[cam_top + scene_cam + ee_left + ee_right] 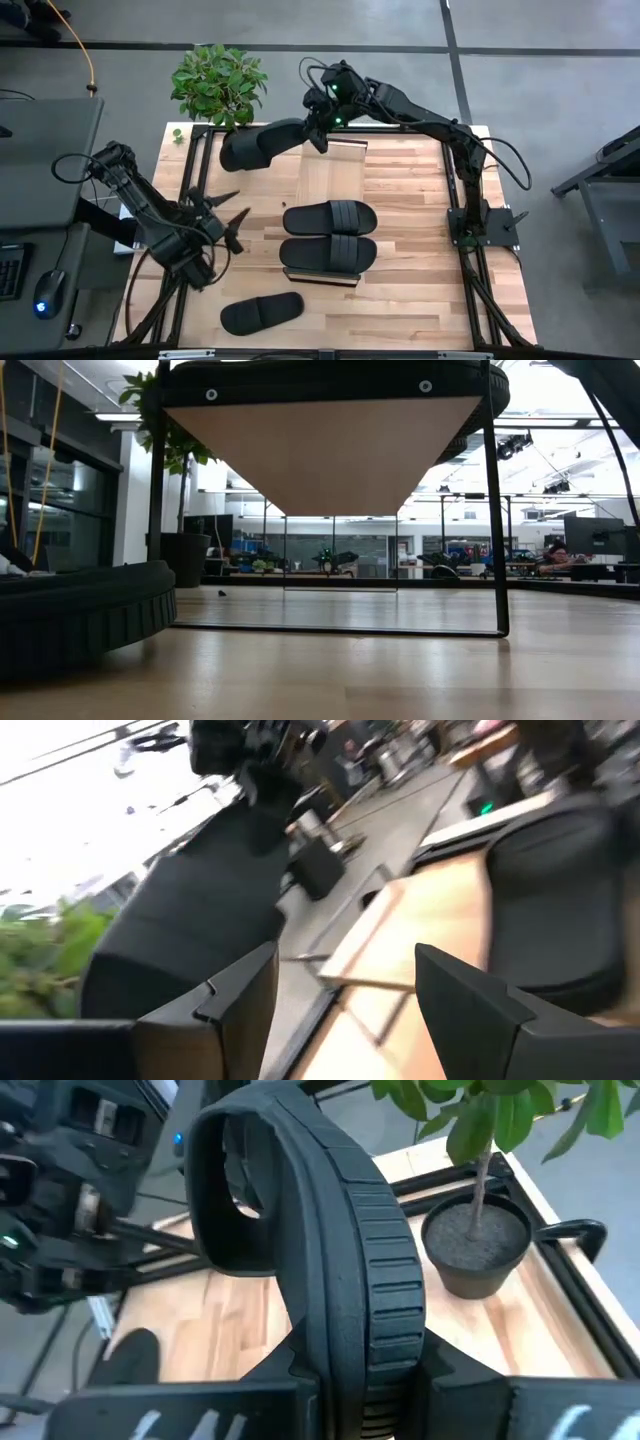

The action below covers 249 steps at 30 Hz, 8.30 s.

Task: Pick and place slides into the shelf
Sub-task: Put the black slide on the shelf

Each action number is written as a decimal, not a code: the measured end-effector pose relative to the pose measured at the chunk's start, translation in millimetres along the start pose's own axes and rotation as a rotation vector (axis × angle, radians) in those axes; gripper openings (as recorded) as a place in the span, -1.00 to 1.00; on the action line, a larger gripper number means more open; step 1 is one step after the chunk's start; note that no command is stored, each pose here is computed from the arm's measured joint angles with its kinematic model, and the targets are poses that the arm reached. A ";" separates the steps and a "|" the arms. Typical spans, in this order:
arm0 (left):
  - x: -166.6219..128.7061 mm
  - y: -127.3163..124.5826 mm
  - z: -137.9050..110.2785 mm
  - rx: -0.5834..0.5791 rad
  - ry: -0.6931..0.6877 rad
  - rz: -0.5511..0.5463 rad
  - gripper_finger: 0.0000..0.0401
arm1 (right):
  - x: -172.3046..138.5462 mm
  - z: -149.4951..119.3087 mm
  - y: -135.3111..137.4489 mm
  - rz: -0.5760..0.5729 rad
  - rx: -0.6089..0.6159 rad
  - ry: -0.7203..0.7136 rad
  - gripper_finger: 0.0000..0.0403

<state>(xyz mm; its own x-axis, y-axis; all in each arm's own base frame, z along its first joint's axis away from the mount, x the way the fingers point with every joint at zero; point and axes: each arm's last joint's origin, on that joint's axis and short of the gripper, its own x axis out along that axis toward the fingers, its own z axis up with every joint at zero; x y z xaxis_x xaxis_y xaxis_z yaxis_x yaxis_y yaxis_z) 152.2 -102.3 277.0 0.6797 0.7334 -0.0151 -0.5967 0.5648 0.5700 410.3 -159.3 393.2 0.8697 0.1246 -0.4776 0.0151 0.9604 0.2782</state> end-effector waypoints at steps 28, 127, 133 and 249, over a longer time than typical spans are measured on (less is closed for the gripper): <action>42.6 17.2 -1.2 0.174 0.155 0.191 0.01 | -32.0 -1.9 -42.5 -0.125 0.568 -0.022 -0.79; 44.2 8.1 -1.4 0.067 0.263 0.127 -0.14 | -90.0 -235.0 68.8 0.064 0.659 -0.408 -0.79; 44.2 8.1 -1.2 0.086 0.260 0.127 -0.14 | -89.4 -236.7 68.0 0.064 0.713 -0.389 -0.79; 44.8 8.6 2.1 0.084 0.158 0.189 -0.14 | -92.5 -269.7 44.8 -0.162 0.671 -0.083 0.24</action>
<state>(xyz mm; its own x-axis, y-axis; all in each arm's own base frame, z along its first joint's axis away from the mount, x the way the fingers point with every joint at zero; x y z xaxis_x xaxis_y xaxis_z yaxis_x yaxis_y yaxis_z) 178.4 -65.4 283.0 0.4806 0.8766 -0.0266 -0.6644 0.3837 0.6414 197.5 -60.6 225.1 0.8653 -0.0523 -0.4985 0.4261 0.6005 0.6766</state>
